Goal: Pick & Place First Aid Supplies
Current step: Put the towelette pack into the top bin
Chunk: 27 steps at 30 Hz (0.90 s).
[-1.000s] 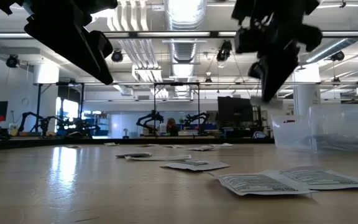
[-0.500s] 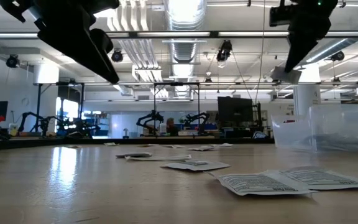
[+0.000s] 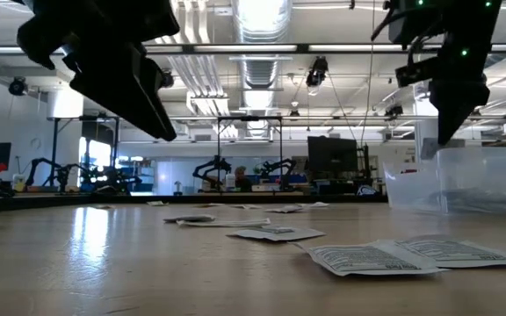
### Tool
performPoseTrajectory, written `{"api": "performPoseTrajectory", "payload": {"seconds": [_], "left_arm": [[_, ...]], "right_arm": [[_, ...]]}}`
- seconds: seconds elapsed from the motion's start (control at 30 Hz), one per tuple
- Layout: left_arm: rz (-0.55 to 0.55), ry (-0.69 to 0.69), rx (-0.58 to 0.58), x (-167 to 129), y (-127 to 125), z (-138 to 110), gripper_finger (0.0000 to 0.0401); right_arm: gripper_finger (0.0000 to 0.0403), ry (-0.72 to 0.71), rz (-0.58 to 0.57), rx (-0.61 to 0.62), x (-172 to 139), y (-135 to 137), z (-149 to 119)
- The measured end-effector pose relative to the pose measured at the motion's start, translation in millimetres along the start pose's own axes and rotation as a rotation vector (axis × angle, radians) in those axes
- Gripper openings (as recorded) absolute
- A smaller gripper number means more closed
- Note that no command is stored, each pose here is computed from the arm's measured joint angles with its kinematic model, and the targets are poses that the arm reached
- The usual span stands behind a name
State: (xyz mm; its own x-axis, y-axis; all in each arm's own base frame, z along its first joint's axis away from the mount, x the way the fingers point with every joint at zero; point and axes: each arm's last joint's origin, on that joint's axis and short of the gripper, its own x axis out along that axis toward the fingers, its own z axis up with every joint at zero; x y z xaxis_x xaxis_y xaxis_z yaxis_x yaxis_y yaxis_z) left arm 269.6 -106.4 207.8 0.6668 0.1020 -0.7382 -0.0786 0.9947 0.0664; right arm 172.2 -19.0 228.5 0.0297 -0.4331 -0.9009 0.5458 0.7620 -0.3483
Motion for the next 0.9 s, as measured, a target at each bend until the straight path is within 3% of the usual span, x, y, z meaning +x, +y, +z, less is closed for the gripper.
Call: {"api": "performPoseTrajectory", "payload": {"seconds": [0.3, 0.5, 0.9], "left_arm": [[0.01, 0.03, 0.089, 29, -9, -7, 0.0174], [0.077, 0.041, 0.122, 42, -11, -10, 0.0174], [0.135, 0.078, 0.198, 63, -12, -11, 0.0174]], "right_arm": [[0.0008, 0.069, 0.026, -0.019, 13, 7, -3], [0.001, 0.079, 0.026, -0.024, 14, 8, -3], [0.009, 0.086, 0.012, -0.003, 16, 4, -1]]}}
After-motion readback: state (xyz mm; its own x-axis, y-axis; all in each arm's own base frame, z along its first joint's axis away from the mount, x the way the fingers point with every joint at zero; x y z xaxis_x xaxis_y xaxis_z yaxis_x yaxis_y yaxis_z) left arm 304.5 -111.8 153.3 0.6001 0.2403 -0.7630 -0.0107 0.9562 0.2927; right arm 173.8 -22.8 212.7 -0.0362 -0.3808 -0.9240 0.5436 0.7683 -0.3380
